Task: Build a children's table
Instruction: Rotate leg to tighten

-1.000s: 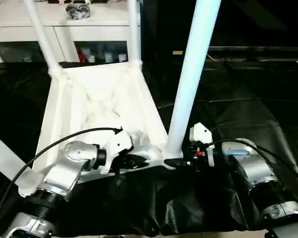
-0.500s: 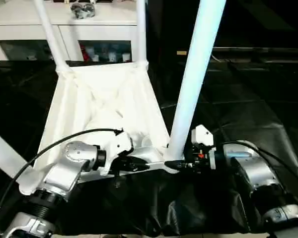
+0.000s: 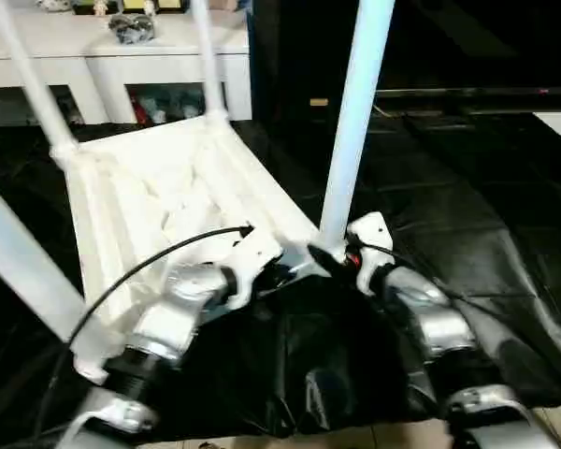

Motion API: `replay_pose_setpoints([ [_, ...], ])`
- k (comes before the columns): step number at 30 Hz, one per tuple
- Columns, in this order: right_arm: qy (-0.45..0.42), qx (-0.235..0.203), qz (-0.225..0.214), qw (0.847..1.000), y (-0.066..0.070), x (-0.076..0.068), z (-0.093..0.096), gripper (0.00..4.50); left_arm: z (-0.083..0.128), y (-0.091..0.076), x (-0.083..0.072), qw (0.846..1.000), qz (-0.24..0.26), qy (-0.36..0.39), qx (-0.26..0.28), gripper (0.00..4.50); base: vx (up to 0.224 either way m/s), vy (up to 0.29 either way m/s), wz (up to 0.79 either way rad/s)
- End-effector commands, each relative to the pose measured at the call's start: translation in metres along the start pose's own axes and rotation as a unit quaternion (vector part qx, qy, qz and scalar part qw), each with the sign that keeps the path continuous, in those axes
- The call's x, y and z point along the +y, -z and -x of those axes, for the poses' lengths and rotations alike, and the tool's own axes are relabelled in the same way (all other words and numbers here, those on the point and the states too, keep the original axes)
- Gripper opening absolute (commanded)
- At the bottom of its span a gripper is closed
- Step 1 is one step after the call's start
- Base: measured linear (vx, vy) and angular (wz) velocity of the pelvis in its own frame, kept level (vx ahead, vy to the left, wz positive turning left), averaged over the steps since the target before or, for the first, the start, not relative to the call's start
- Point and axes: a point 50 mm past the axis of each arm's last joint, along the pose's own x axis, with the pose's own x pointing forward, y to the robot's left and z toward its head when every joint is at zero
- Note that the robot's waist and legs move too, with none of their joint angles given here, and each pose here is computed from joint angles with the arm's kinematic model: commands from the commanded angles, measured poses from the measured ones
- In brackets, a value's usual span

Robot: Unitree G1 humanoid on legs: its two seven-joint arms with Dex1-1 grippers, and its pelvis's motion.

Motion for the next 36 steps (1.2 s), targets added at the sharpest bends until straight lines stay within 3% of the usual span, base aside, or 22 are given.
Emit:
replay_pose_setpoints([
  [1, -0.131, -0.029, -0.005, 0.991, -0.011, 0.049, -0.018, 3.39, -0.018, -0.039, -0.028, 0.993, -0.021, 0.062, -0.093, 0.00, 0.000, 0.000, 0.00],
  [7, -0.160, -0.014, 0.034, 0.986, -0.013, 0.024, -0.001, 3.87, -0.002, -0.028, -0.021, 0.993, -0.026, 0.085, -0.083, 0.00, 0.000, 0.000, 0.00],
  [15, -0.247, 0.017, 0.074, 0.966, -0.013, 0.007, 0.023, 3.87, 0.016, -0.020, -0.018, 0.986, -0.039, 0.142, -0.079, 0.00, 0.000, 0.000, 0.00],
  [17, -0.271, 0.026, 0.082, 0.959, -0.012, 0.006, 0.027, 3.87, 0.019, -0.018, -0.017, 0.984, -0.041, 0.155, -0.073, 0.00, 0.000, 0.000, 0.00],
  [19, -0.325, 0.047, 0.091, 0.940, -0.010, 0.005, 0.038, 3.87, 0.030, -0.011, -0.012, 0.981, -0.046, 0.182, -0.055, 0.00, 0.000, 0.000, 0.00],
  [25, -0.372, 0.065, 0.090, 0.921, -0.008, 0.008, 0.044, 3.71, 0.037, -0.009, -0.005, 0.978, -0.049, 0.197, -0.043, 0.00, 0.000, 0.000, 0.00],
  [36, -0.402, 0.083, 0.098, 0.907, -0.003, 0.014, 0.047, 2.94, 0.042, -0.006, -0.001, 0.976, -0.050, 0.210, -0.033, 0.00, 0.000, 0.000, 0.00],
])
